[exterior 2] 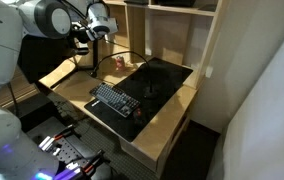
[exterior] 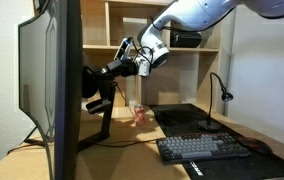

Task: Hang the headphones on the monitor stand

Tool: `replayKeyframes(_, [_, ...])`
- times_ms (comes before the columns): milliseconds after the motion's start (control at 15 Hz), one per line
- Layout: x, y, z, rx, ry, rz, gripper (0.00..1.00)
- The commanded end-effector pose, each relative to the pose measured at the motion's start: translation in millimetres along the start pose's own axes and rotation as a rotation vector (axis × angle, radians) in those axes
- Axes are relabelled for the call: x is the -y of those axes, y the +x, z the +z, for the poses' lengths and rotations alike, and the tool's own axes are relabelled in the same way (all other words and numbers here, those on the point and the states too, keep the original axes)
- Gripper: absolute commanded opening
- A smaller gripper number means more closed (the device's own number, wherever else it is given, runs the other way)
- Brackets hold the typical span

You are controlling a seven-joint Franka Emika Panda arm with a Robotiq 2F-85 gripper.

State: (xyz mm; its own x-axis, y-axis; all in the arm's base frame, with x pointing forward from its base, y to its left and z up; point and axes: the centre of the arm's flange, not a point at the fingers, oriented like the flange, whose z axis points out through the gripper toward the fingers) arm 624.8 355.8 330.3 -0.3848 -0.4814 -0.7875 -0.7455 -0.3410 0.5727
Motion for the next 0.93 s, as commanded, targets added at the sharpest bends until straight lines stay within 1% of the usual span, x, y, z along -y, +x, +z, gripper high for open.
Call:
replayKeyframes(0, [1.7,-15.8,-2.5,-0.056,0.087,-0.027,0.58])
replayKeyframes(267, [-6.6,-32.6,-8.4,-0.104,0.165,-0.087,0.88])
replayKeyframes(400, [-11.9,-41.6,-12.2,-0.13,0.195,-0.128,0.98])
replayKeyframes(467, [-17.2,-43.9,-14.6,-0.152,0.201,-0.146,1.0])
replayKeyframes(600, [-29.6,-47.3,-17.9,-0.203,0.212,-0.185,1.0])
replayKeyframes(867, [-59.3,-57.4,-27.5,-0.317,0.277,-0.313,1.0])
